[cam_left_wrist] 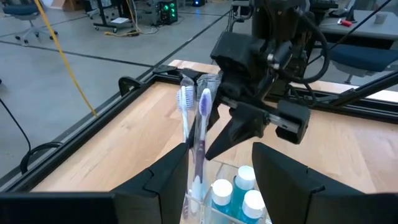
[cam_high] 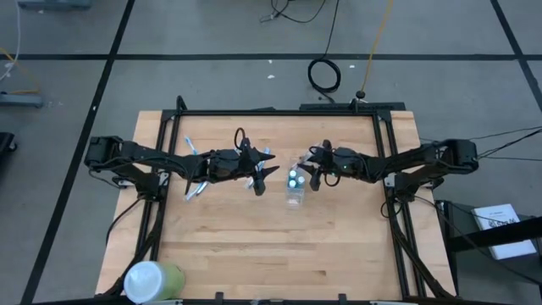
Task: Pick & Place toothbrushing station
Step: Put the violet toothbrush into the transparent organizer
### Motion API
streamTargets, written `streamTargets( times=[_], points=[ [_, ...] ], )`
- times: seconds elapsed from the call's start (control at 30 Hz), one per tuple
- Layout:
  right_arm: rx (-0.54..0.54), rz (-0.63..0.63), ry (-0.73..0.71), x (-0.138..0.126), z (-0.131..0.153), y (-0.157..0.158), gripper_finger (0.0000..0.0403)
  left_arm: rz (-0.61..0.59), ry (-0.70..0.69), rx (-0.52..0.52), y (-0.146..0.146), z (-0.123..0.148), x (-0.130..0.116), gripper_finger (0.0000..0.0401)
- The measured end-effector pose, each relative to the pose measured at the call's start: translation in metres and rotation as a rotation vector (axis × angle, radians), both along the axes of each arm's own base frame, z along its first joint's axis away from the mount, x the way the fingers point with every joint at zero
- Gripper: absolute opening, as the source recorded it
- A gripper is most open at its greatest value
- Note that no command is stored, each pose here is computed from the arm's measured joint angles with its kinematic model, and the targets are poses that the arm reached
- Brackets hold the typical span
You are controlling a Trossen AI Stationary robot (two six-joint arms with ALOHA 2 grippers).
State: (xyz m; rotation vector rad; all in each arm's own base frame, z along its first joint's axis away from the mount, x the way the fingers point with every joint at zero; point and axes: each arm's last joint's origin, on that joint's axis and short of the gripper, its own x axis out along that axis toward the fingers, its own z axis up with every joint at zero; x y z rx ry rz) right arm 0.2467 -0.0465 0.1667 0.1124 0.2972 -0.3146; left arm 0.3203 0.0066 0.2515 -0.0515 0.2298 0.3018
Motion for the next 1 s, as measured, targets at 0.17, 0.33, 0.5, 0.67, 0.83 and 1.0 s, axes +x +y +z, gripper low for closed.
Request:
streamTargets(
  times=[0.17, 0.33, 0.5, 0.67, 0.83, 1.0],
  points=[
    [-0.010, 0.000, -0.056, -0.004, 0.013, 0.001, 0.0163, 0.001, 0.006, -0.005, 0.000, -0.001, 0.000, 0.0182],
    [-0.041, 0.005, -0.108, -0.013, 0.031, 0.002, 0.0178, 0.004, 0.021, -0.017, 0.000, -0.002, -0.001, 0.0182],
    [-0.068, 0.002, -0.160, -0.023, 0.048, 0.004, 0.0173, 0.006, 0.035, -0.023, 0.000, -0.004, -0.001, 0.0182],
    [-0.044, 0.031, -0.213, -0.027, 0.057, 0.011, 0.0163, 0.006, 0.035, -0.023, 0.000, -0.004, -0.001, 0.0182],
    [-0.001, 0.041, -0.174, -0.022, 0.048, 0.014, 0.0160, 0.007, 0.034, -0.022, 0.000, -0.004, -0.001, 0.0182],
    [-0.029, 0.042, -0.191, -0.021, 0.050, 0.014, 0.0159, 0.007, 0.033, -0.022, 0.000, -0.004, -0.001, 0.0182]
  ],
)
